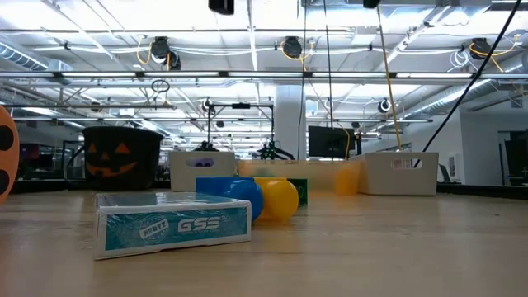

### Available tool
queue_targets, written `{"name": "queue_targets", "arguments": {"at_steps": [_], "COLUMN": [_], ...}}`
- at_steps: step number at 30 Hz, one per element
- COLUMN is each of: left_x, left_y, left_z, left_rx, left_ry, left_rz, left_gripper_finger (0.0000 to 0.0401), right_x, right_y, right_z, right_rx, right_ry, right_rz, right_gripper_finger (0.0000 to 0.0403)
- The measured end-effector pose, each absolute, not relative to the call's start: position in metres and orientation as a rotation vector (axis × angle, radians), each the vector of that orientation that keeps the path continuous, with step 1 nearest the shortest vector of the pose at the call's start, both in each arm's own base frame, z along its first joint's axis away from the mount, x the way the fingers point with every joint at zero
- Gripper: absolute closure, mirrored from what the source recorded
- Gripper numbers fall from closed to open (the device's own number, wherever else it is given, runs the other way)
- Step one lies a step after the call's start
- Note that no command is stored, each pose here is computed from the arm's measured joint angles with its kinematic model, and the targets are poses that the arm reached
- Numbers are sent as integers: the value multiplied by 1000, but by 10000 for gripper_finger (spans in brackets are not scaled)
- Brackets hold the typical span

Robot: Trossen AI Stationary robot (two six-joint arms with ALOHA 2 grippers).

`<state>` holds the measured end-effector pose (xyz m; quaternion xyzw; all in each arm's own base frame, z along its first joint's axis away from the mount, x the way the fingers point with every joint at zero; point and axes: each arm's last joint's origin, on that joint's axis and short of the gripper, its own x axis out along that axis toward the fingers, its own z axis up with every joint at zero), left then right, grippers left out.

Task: Pick & Place Toys
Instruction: Put the top dark green game piece into the orange bin

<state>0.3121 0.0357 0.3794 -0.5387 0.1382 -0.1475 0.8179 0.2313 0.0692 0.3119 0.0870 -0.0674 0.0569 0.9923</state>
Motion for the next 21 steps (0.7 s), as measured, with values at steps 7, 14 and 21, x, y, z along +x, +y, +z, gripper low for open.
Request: {"name": "queue_targets", "arguments": {"at_steps": [7, 14, 21], "left_x": [319, 340, 367], "left_y": [28, 36, 46], "left_z": [371, 358, 343], "left_rx": [-1181, -1141, -1161], "left_ry": [375, 278, 168], "left_rz": [-364, -300, -345], "left_gripper_finger": [245, 245, 245], "right_x": [234, 234, 239], "right_y": [68, 63, 63], "right_z": [331, 334, 330], "right_rx": [67, -72, -135], "right_ry": [-116, -113, -86], "right_rz": [46, -147, -201], "right_gripper_finger": [179, 179, 179]}}
